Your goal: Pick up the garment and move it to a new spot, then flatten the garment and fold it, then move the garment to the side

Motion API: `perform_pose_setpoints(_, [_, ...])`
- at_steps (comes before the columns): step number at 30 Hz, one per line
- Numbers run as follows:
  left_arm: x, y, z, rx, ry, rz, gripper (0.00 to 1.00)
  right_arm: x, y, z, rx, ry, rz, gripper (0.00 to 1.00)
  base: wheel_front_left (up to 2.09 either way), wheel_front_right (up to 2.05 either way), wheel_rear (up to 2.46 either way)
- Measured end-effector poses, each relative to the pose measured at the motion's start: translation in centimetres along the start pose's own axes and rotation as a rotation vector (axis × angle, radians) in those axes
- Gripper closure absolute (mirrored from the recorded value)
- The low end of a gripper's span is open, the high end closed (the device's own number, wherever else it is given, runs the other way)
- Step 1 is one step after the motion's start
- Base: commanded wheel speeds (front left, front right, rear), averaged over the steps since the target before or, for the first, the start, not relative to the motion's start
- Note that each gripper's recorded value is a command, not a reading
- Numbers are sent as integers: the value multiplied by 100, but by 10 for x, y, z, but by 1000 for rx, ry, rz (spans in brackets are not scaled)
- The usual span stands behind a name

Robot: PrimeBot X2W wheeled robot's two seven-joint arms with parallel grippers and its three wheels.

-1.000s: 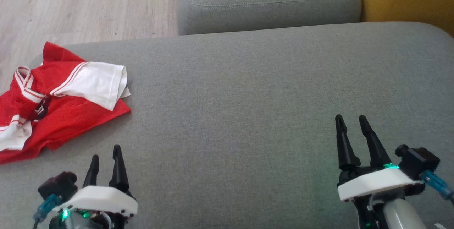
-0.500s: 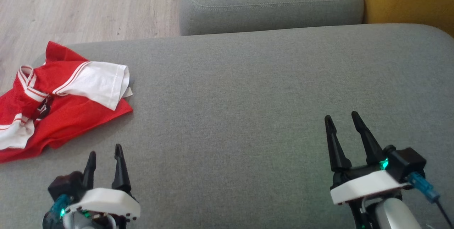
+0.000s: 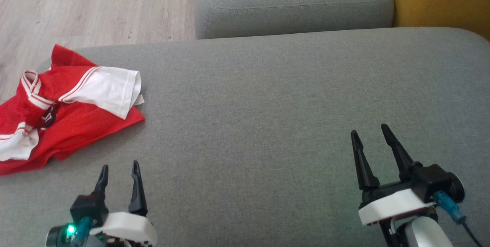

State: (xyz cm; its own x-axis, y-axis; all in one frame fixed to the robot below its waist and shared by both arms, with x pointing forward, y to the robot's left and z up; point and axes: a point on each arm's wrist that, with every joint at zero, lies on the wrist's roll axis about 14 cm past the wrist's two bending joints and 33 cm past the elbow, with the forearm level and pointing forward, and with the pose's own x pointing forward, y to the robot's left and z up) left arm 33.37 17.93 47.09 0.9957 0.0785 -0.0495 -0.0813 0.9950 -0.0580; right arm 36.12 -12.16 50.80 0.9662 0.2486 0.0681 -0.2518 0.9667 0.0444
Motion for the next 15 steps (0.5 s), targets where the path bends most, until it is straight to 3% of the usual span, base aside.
perform_pose_setpoints(7, [0, -7, 3, 63, -21, -28, 0, -2, -3, -4, -49, 7, -5, 0, 0, 0, 0])
perform_pose_setpoints(15, [0, -8, 3, 63, -22, -33, 0, -7, -9, -20, 2, 52, -34, 0, 0, 0, 0])
